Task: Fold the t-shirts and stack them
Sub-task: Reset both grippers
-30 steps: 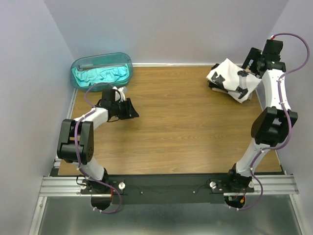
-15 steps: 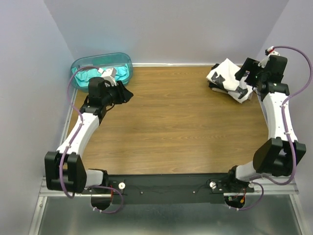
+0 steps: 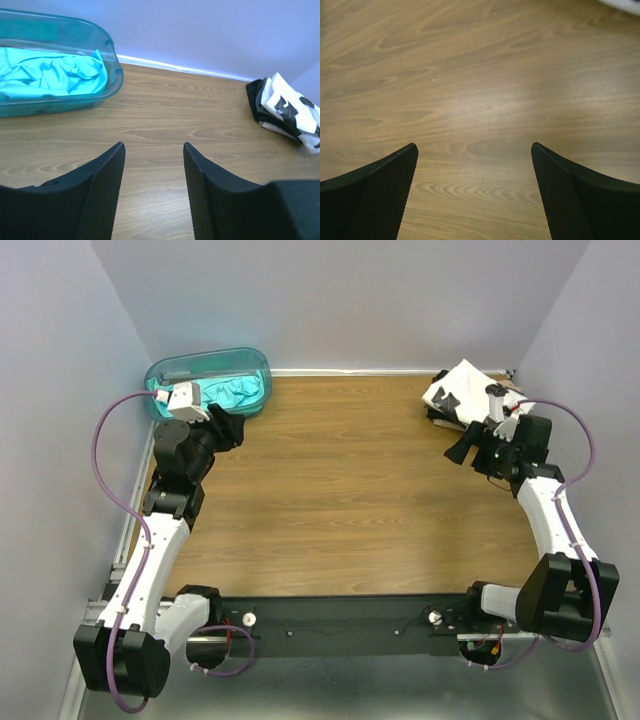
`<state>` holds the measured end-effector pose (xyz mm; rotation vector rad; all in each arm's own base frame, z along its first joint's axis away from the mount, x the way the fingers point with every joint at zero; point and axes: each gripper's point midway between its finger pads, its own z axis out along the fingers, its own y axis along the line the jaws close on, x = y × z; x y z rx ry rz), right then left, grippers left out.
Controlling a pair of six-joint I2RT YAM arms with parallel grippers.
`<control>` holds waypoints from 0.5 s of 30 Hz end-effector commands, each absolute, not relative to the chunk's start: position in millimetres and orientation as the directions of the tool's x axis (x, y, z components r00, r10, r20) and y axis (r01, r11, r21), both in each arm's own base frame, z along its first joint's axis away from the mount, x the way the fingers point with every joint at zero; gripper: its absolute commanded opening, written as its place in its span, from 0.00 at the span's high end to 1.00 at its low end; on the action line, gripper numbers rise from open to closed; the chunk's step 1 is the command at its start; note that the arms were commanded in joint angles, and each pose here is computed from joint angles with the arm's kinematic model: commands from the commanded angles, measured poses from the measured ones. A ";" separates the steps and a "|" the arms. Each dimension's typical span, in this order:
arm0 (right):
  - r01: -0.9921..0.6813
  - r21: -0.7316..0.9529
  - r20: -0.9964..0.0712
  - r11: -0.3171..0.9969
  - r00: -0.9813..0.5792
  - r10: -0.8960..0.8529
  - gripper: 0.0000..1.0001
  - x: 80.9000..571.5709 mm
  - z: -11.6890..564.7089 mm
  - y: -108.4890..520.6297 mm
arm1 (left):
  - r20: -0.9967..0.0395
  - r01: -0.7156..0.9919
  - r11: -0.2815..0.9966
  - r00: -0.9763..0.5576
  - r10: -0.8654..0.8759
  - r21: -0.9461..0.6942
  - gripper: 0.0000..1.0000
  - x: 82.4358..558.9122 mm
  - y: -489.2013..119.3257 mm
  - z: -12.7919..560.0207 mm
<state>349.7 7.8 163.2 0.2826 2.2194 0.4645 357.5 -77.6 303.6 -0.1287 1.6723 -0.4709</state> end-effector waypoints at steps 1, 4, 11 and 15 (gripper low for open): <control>0.025 0.427 -0.701 0.904 -0.622 0.348 0.00 341.8 159.8 14.5 | -0.921 0.122 0.913 -0.080 -0.382 -0.389 0.39 354.3 -63.2 313.9; 0.039 0.422 -0.692 0.906 -0.631 0.350 0.00 338.6 152.4 13.6 | -0.919 0.120 0.911 -0.042 -0.392 -0.394 0.37 349.5 -59.9 319.0; 0.040 0.423 -0.692 0.905 -0.631 0.352 0.00 342.5 152.5 13.0 | -0.914 0.082 0.910 -0.023 -0.406 -0.406 0.35 348.9 -52.7 315.7; 0.032 0.437 -0.680 0.899 -0.642 0.354 0.00 344.0 148.7 16.0 | -0.911 0.081 0.908 -0.018 -0.412 -0.412 0.35 348.3 -52.3 315.0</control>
